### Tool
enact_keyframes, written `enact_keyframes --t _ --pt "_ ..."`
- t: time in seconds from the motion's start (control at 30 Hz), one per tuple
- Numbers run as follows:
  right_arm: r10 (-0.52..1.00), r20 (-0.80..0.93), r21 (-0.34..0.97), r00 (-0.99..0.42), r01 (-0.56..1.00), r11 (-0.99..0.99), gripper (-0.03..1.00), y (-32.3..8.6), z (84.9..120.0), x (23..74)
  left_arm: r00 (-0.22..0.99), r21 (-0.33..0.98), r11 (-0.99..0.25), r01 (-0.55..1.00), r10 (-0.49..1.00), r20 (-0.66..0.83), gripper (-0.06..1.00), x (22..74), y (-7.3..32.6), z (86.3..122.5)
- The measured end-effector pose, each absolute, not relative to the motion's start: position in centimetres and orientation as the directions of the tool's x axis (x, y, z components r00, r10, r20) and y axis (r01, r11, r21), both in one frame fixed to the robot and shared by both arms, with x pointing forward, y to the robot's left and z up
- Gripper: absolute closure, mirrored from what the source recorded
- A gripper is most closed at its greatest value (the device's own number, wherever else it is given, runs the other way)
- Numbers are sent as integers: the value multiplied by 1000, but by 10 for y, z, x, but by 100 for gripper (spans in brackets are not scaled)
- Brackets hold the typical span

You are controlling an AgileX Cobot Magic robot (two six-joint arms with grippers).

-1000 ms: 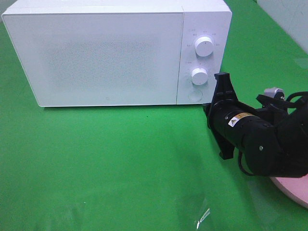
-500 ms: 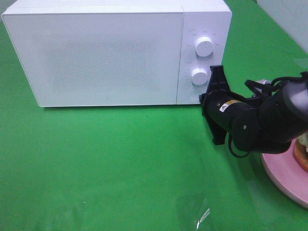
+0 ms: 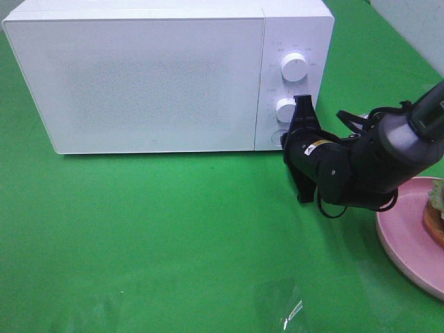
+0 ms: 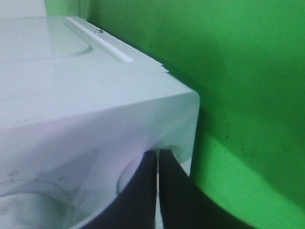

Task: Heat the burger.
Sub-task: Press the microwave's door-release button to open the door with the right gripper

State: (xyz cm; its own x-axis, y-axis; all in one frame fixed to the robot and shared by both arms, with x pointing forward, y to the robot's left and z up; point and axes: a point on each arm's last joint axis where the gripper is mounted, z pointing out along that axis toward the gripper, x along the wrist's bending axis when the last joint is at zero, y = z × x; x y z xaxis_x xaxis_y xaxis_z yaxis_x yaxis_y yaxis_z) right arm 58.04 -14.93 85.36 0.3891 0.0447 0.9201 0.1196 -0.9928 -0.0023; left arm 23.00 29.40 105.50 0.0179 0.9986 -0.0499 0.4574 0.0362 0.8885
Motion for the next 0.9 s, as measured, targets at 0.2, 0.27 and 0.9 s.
enact_keyframes --t 0.2,0.27,0.9 --pt "45 917 -3 397 118 -993 96 -149 849 583 18 889 36 457 999 -50 -4 230 294 1055" --pt "45 919 -2 393 117 -993 96 -149 850 583 18 889 36 457 999 -50 -4 230 294 1055" --pt "48 938 -1 342 143 -990 96 -146 861 583 18 889 36 457 999 -50 -4 230 294 1055"
